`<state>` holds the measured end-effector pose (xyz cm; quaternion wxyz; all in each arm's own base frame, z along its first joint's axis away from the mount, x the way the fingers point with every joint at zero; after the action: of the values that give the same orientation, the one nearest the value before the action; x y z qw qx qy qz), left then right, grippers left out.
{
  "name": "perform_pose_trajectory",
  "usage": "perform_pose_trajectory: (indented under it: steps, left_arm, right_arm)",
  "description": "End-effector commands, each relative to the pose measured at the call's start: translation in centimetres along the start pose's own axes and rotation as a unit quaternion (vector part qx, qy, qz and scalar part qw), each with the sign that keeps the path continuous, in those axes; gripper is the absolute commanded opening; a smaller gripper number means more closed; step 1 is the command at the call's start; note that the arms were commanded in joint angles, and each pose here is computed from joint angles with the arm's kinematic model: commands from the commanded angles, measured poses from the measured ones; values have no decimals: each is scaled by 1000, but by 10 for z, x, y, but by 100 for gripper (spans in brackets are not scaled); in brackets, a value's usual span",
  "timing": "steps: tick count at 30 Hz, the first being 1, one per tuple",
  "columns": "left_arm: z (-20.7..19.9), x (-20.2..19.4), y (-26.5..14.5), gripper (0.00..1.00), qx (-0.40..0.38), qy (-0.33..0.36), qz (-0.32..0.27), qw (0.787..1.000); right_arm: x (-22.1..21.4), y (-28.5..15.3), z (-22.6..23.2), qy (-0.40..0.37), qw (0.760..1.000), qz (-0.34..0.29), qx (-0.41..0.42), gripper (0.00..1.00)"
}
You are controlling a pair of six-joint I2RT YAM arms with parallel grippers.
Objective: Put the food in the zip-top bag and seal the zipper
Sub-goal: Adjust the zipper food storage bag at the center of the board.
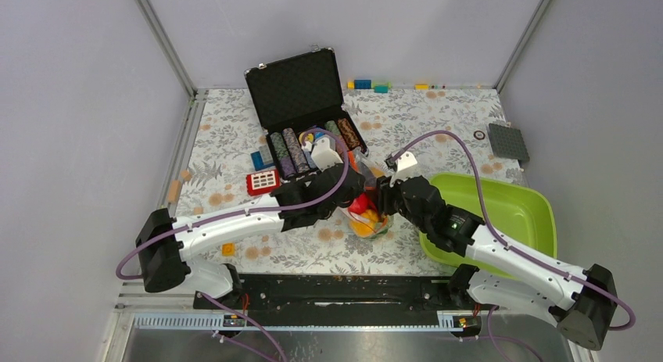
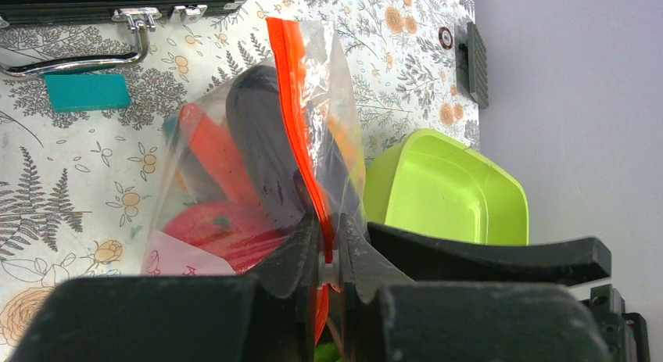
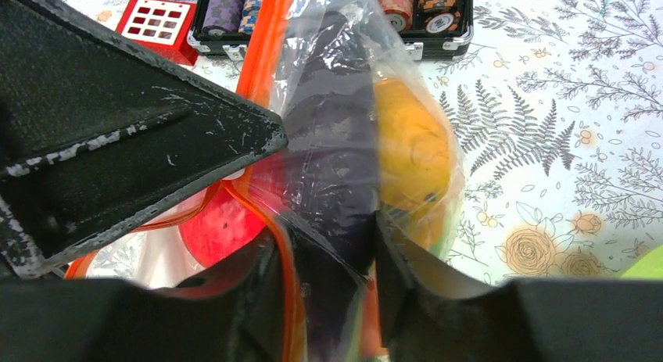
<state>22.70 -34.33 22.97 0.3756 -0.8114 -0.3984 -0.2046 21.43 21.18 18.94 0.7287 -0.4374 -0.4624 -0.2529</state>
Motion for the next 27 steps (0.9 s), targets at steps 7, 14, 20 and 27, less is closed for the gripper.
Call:
perform_pose_trajectory:
  steps: [7,14,20,27]
  left_arm:
    - [-40,22,-4,0,-51,-31,-25,998]
    - [-39,21,-3,0,-47,-27,-23,998]
    - [-36,19,-2,0,-45,-22,-20,999]
    - [-46,31,-18,0,-109,58,-22,992]
  right_arm:
    - [-32,15,-16,-7,997,56,-56,2]
    - [-95,35,-29,10,985,141,-98,0]
    - [-116,37,-40,1,971,191,-143,0]
    - [-31,6,24,-5,995,54,84,62]
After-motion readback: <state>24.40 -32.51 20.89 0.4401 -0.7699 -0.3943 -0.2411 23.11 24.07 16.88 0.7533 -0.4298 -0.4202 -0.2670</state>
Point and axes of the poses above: each gripper's point midway between its finger pads, its own y axis out along the fingers, its own z axis along the line the jaws close on, x = y × z, the point moved 2 cm from there along -y, back along the fingers, and after that the axes turned 2 degrees about y, right-handed, at the moved point
